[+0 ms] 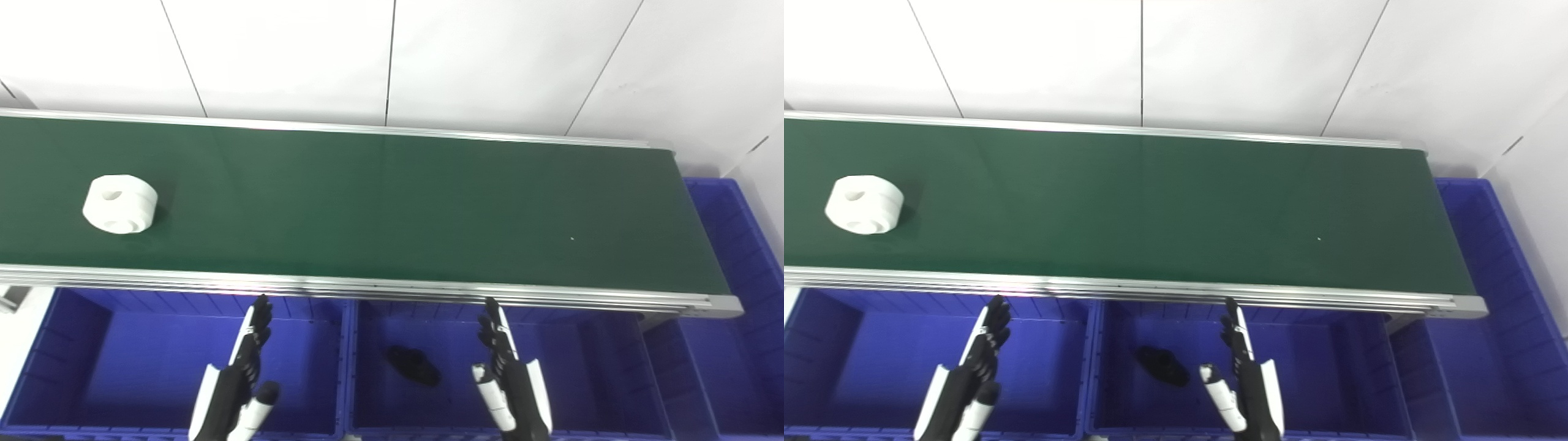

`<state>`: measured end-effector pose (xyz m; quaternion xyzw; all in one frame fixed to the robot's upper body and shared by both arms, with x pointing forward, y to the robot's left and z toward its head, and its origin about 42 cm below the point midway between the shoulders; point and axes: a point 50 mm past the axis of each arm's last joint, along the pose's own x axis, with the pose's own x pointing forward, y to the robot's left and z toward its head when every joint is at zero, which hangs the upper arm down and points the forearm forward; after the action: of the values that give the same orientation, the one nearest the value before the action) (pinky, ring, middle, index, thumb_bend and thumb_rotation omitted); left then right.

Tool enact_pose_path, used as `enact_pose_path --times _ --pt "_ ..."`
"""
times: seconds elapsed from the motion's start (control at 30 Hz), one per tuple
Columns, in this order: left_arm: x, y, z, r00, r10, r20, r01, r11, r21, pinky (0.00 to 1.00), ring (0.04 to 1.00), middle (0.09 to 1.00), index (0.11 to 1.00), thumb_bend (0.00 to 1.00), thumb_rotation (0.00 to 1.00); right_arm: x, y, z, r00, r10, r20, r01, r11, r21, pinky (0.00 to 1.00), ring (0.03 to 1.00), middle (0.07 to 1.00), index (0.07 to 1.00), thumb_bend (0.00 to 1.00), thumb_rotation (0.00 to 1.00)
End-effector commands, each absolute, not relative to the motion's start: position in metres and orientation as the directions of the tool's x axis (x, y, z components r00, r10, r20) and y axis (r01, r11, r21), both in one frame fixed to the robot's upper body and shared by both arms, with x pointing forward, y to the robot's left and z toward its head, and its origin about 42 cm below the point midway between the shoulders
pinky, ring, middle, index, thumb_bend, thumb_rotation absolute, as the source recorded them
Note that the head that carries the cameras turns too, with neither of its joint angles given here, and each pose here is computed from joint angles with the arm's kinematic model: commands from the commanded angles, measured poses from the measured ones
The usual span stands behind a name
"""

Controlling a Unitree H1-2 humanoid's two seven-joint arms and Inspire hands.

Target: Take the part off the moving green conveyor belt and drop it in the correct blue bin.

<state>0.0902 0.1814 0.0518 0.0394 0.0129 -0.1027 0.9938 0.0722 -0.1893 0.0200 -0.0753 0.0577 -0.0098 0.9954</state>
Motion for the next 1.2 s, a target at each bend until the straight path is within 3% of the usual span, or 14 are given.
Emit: enact_pose_path --times 0.0,0.1,0.47,0.8,0.87,0.9,0.93,0.97,1.07,1.17 --pt "0.094 0.175 0.059 0.979 -0.2 0.044 0.196 0.977 0.081 0.95 0.985 1.0 1.0 0.6 0.89 0.075 -0.191 0.023 0.998 -0.029 -0.053 0.021 0.989 -0.145 0.96 0.979 1.0 1.0 0.82 0.96" --pt "0.096 0.17 0.055 0.978 -0.203 0.047 0.199 0.977 0.075 0.92 0.981 1.0 1.0 0.58 0.88 0.076 -0.195 0.019 0.998 -0.03 -0.062 0.021 0.988 -0.154 0.97 0.983 1.0 1.0 0.84 0.98" --pt "0.099 0.149 0.047 0.981 -0.192 0.035 0.188 0.977 0.096 0.81 0.919 0.982 0.984 0.68 0.86 0.076 -0.215 0.008 0.994 -0.026 -0.103 0.008 0.985 -0.172 1.0 1.0 1.0 1.0 0.83 0.99" --pt "0.102 0.14 0.045 0.981 -0.189 0.035 0.187 0.981 0.056 0.8 0.905 0.967 0.98 0.73 0.8 0.077 -0.224 0.005 0.993 -0.02 -0.119 -0.002 0.984 -0.18 1.0 1.0 1.0 1.0 0.84 1.0" --pt "0.105 0.141 0.047 0.978 -0.205 0.048 0.202 0.978 0.056 0.81 0.915 0.95 0.982 0.72 0.7 0.078 -0.224 0.004 0.992 -0.016 -0.123 -0.006 0.984 -0.176 1.0 1.0 1.0 1.0 0.85 1.0" --pt "0.11 0.142 0.053 0.974 -0.214 0.08 0.208 0.975 0.079 0.81 0.915 0.949 0.982 0.72 0.69 0.078 -0.225 0.003 0.992 -0.014 -0.123 -0.008 0.985 -0.175 1.0 1.0 1.0 1.0 0.85 1.0" --pt "0.117 0.144 0.065 0.966 -0.221 0.132 0.205 0.971 0.121 0.77 0.885 0.913 0.966 0.74 0.63 0.079 -0.225 0.003 0.992 -0.012 -0.123 -0.009 0.985 -0.173 1.0 1.0 1.0 1.0 0.85 1.0" --pt "0.126 0.147 0.08 0.954 -0.228 0.195 0.2 0.968 0.152 0.67 0.802 0.84 0.873 0.77 0.53 0.08 -0.225 0.003 0.993 -0.01 -0.122 -0.012 0.985 -0.175 1.0 1.0 1.0 1.0 0.86 1.0" --pt "0.151 0.163 0.118 0.899 -0.276 0.34 0.19 0.945 0.265 0.54 0.686 0.721 0.705 0.87 0.39 0.082 -0.224 0.004 0.993 -0.004 -0.118 -0.016 0.985 -0.171 1.0 1.0 1.0 1.0 0.84 1.0" --pt "0.183 0.191 0.154 0.84 -0.382 0.384 0.181 0.866 0.466 0.52 0.683 0.725 0.703 0.95 0.37 0.083 -0.222 0.003 0.993 -0.003 -0.119 -0.017 0.987 -0.162 1.0 1.0 1.0 1.0 0.83 1.0"
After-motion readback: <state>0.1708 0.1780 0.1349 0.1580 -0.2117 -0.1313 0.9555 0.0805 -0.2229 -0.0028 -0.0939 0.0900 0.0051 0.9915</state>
